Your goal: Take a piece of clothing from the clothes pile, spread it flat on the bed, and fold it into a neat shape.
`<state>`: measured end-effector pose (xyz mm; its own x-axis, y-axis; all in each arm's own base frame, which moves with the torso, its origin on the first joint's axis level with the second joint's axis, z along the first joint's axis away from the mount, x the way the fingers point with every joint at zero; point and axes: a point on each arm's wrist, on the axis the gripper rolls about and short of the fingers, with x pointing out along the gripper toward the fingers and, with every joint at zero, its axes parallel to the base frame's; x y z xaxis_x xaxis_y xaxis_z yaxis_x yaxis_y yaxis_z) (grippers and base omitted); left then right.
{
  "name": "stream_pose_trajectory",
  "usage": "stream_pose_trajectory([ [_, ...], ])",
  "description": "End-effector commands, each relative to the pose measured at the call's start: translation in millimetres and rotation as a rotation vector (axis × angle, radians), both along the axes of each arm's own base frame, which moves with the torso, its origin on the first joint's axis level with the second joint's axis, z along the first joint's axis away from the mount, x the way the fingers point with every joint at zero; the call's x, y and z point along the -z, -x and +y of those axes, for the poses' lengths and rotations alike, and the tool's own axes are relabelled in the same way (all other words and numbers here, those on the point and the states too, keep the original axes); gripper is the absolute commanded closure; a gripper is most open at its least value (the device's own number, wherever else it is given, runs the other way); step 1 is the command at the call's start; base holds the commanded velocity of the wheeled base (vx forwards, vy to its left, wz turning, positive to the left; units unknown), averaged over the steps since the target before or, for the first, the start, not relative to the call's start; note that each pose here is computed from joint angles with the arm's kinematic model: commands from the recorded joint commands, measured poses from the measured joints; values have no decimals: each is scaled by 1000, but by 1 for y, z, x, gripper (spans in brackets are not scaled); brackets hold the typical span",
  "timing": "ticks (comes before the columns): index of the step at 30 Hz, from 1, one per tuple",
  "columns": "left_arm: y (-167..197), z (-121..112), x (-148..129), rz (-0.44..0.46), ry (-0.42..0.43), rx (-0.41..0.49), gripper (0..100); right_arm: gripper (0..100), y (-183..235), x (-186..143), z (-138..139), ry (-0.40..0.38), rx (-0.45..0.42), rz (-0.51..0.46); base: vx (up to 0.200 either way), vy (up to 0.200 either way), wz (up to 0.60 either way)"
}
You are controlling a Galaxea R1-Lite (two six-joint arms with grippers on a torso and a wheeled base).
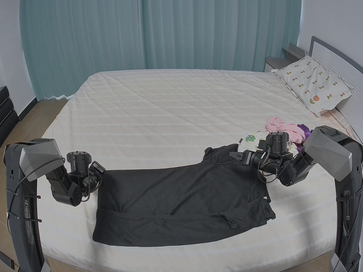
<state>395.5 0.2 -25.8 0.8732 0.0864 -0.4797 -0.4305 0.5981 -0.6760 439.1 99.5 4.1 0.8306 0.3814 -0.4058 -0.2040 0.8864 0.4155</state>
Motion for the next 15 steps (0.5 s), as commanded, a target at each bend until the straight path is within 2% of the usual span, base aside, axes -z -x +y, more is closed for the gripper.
stream_pose_trajectory([
  [1,2,2,-2,0,5,-9,100,0,-21,21,13,105,-67,-30,0,0,0],
  [4,3,2,-1,5,5,-9,100,0,-33,22,15,149,-86,-35,0,0,0],
  [15,5,2,1,15,7,-9,100,0,-61,40,20,167,-64,-27,0,0,0],
])
